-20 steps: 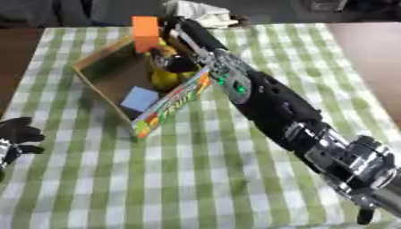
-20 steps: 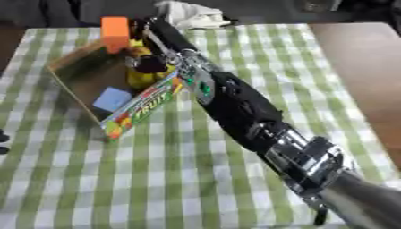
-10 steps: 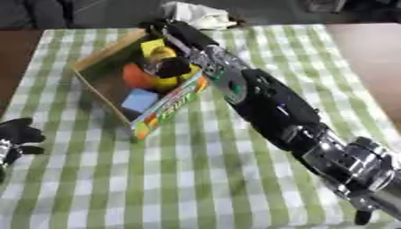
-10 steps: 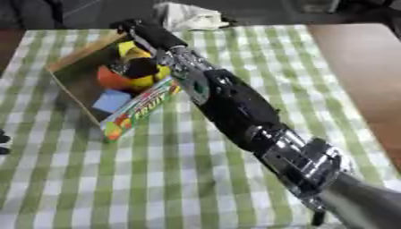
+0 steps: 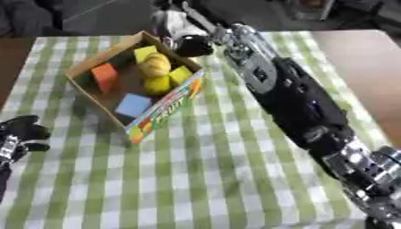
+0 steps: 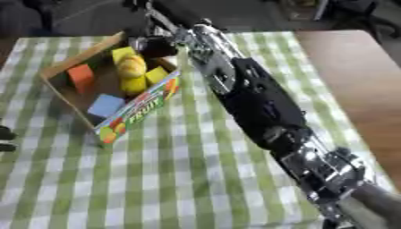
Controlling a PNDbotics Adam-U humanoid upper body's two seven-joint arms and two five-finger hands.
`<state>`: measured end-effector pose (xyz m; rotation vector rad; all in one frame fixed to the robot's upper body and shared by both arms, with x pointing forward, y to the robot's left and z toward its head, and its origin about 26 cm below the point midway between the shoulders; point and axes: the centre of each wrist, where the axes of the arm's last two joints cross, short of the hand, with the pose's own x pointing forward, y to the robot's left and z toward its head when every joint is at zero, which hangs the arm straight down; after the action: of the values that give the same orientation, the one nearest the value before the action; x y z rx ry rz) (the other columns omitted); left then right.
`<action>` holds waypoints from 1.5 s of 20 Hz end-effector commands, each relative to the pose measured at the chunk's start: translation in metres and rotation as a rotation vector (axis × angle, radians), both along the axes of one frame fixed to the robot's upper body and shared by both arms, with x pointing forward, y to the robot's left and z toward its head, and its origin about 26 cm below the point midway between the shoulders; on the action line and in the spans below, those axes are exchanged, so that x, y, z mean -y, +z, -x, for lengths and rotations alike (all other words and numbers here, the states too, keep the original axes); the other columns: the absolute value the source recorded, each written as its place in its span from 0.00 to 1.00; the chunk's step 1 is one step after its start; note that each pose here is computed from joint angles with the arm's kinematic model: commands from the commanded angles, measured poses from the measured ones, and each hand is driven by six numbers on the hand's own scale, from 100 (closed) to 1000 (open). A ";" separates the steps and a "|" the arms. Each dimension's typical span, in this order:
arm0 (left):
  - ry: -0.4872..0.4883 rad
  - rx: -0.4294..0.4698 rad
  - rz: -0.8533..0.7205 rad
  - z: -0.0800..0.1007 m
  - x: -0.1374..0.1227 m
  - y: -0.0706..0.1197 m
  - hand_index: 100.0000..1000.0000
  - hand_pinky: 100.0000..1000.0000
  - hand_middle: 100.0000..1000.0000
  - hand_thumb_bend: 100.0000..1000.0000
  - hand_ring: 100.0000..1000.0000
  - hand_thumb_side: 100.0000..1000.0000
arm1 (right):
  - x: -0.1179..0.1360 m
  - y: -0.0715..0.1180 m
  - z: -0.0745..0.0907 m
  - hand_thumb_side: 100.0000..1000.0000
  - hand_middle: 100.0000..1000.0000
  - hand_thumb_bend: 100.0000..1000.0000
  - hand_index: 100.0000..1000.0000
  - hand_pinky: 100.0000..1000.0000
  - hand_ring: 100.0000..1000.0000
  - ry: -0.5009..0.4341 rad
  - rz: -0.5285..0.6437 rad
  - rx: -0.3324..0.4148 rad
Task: Pick up objects on the table and place them in the box.
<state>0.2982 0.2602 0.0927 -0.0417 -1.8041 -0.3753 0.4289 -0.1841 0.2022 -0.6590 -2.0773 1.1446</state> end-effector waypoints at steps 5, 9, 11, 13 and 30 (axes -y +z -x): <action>0.115 0.079 -0.021 0.004 -0.020 0.019 0.75 0.61 0.57 0.04 0.66 0.65 | 0.022 -0.003 0.037 0.31 0.63 0.00 0.77 0.75 0.87 -0.012 -0.212 0.076; 0.171 0.147 -0.014 0.005 -0.022 0.032 0.75 0.60 0.56 0.03 0.65 0.61 | 0.025 -0.027 0.052 0.26 0.59 0.00 0.74 0.73 0.85 -0.076 -0.371 0.015; 0.194 0.205 -0.011 0.007 -0.023 0.044 0.75 0.60 0.56 0.02 0.64 0.57 | 0.029 -0.043 0.057 0.28 0.58 0.00 0.74 0.72 0.85 -0.119 -0.447 -0.028; 0.214 0.292 0.001 0.009 -0.025 0.061 0.74 0.60 0.55 0.02 0.64 0.52 | 0.036 -0.061 0.062 0.29 0.57 0.00 0.74 0.72 0.84 -0.165 -0.519 -0.066; 0.363 1.094 0.100 0.018 -0.092 0.240 0.66 0.66 0.52 0.51 0.52 0.00 | 0.090 -0.163 0.139 0.33 0.54 0.00 0.73 0.70 0.83 -0.421 -0.839 -0.244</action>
<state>0.2906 0.3428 0.3135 0.4443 -2.7658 -0.0133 0.2886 -0.2690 0.0249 -0.4611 -1.7992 0.0788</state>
